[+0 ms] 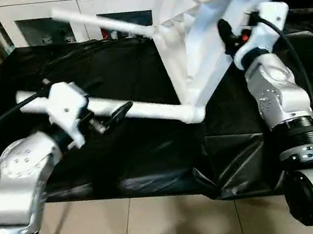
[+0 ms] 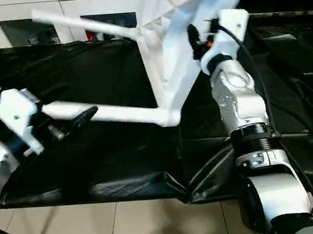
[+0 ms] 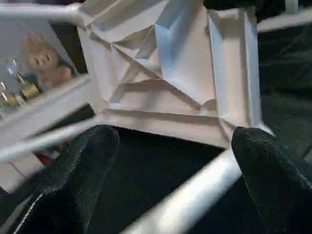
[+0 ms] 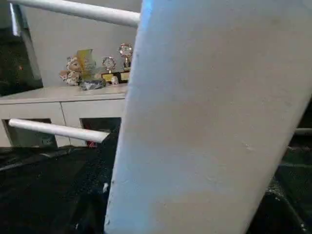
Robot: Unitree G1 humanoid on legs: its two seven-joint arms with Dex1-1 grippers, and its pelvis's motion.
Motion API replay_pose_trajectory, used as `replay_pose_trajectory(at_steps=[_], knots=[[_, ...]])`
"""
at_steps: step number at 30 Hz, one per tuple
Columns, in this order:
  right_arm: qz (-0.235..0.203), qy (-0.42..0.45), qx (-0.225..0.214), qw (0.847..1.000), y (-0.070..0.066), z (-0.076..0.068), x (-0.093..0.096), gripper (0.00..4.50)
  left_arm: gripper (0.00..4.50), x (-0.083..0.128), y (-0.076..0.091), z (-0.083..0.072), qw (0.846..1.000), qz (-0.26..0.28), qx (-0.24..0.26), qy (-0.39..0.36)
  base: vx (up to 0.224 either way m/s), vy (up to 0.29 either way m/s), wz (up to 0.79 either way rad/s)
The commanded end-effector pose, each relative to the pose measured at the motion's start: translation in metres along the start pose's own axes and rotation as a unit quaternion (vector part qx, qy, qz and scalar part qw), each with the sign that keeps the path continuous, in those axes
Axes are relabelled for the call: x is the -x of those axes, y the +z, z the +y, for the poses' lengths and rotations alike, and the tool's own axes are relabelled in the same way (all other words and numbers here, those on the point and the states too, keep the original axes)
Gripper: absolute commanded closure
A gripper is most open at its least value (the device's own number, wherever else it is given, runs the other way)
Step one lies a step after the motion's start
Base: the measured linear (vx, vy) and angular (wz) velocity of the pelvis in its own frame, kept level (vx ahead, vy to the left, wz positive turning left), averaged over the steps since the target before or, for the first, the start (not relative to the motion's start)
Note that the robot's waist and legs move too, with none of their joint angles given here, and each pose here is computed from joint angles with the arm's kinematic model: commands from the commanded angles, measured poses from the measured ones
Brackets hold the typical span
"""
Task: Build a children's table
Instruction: Flip table
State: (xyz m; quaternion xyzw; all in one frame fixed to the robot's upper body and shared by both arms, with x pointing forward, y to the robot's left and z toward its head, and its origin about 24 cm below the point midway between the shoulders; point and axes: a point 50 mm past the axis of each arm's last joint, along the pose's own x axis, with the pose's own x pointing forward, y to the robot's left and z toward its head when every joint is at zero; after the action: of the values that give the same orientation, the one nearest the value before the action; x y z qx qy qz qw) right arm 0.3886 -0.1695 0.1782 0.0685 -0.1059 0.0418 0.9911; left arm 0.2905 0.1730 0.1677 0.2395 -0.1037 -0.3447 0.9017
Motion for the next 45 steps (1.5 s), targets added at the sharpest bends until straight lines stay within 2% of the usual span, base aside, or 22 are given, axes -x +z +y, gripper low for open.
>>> replay_pose_trajectory(at_steps=[1,5,7,10,16,18,22,23,25,26,27,30,31,33,34,36,39,42,43,44,45], knots=[[0.008,-0.007,0.035,0.999,-0.001,-0.001,0.001,2.44,0.14,-0.006,0.005,-0.002,0.997,0.002,-0.075,-0.017,0.000,0.000,0.00],[0.008,0.003,0.048,0.999,0.000,0.005,0.000,2.46,0.14,-0.008,0.007,-0.002,0.995,0.000,-0.096,-0.019,0.000,0.000,0.00],[0.006,0.022,0.075,0.997,0.004,0.018,-0.004,2.46,0.14,-0.018,0.017,0.001,0.992,-0.023,-0.126,-0.021,0.000,0.000,0.00],[0.012,0.028,0.097,0.995,0.004,0.026,-0.007,2.46,0.14,-0.024,0.022,0.008,0.989,-0.035,-0.145,-0.005,0.000,0.000,0.00],[0.016,0.032,0.103,0.994,0.004,0.035,-0.008,2.46,0.14,-0.024,0.023,0.012,0.981,-0.027,-0.192,0.006,0.000,0.000,0.00],[0.018,0.034,0.105,0.994,0.003,0.036,-0.008,2.46,0.14,-0.024,0.024,0.012,0.981,-0.030,-0.192,0.008,0.000,0.000,0.00],[0.032,0.045,0.129,0.990,-0.003,0.041,-0.005,2.46,0.14,-0.023,0.025,0.010,0.977,-0.027,-0.212,-0.020,0.000,0.000,0.00],[0.037,0.049,0.134,0.989,-0.006,0.042,-0.004,1.96,0.14,-0.022,0.026,0.009,0.976,-0.030,-0.215,-0.028,0.000,0.000,0.00],[0.045,0.057,0.155,0.985,-0.011,0.043,-0.002,1.96,0.14,-0.022,0.030,0.008,0.973,-0.040,-0.227,-0.029,0.000,0.000,0.00],[0.057,0.054,0.170,0.982,-0.019,0.042,0.001,1.96,0.14,-0.023,0.037,0.010,0.964,-0.053,-0.259,-0.014,0.000,0.000,0.00],[0.060,0.052,0.169,0.982,-0.021,0.042,0.001,1.66,0.14,-0.023,0.039,0.011,0.962,-0.057,-0.266,-0.009,0.000,0.000,0.00],[0.070,0.045,0.178,0.980,-0.028,0.039,0.004,1.53,0.14,-0.025,0.047,0.021,0.957,-0.069,-0.280,0.032,0.000,0.000,0.00],[0.081,0.038,0.182,0.979,-0.034,0.035,0.006,1.41,0.14,-0.026,0.054,0.033,0.944,-0.072,-0.313,0.078,0.000,0.000,0.00],[0.090,0.034,0.189,0.977,-0.039,0.033,0.007,1.15,0.14,-0.026,0.059,0.037,0.936,-0.079,-0.329,0.097,0.000,0.000,0.00],[0.095,0.032,0.198,0.975,-0.043,0.031,0.009,1.15,0.14,-0.024,0.064,0.041,0.926,-0.087,-0.347,0.118,0.000,0.000,0.00],[0.097,0.032,0.200,0.975,-0.044,0.030,0.010,1.15,0.14,-0.024,0.066,0.043,0.923,-0.092,-0.351,0.125,0.000,0.000,0.00],[0.105,0.028,0.199,0.974,-0.048,0.028,0.013,1.15,0.14,-0.021,0.079,0.051,0.899,-0.118,-0.387,0.167,0.000,0.000,0.00],[0.106,0.024,0.199,0.974,-0.048,0.027,0.014,1.15,0.14,-0.020,0.083,0.057,0.877,-0.113,-0.423,0.196,0.000,0.000,0.00],[0.104,0.024,0.198,0.974,-0.048,0.028,0.013,1.15,0.14,-0.018,0.085,0.062,0.862,-0.115,-0.442,0.222,0.000,0.000,0.00],[0.104,0.024,0.198,0.974,-0.048,0.028,0.013,1.15,0.14,-0.018,0.085,0.062,0.862,-0.115,-0.442,0.222,0.000,0.000,0.00],[0.102,0.027,0.195,0.975,-0.047,0.029,0.013,1.15,0.14,-0.016,0.085,0.067,0.855,-0.102,-0.451,0.234,0.000,0.000,0.00]])
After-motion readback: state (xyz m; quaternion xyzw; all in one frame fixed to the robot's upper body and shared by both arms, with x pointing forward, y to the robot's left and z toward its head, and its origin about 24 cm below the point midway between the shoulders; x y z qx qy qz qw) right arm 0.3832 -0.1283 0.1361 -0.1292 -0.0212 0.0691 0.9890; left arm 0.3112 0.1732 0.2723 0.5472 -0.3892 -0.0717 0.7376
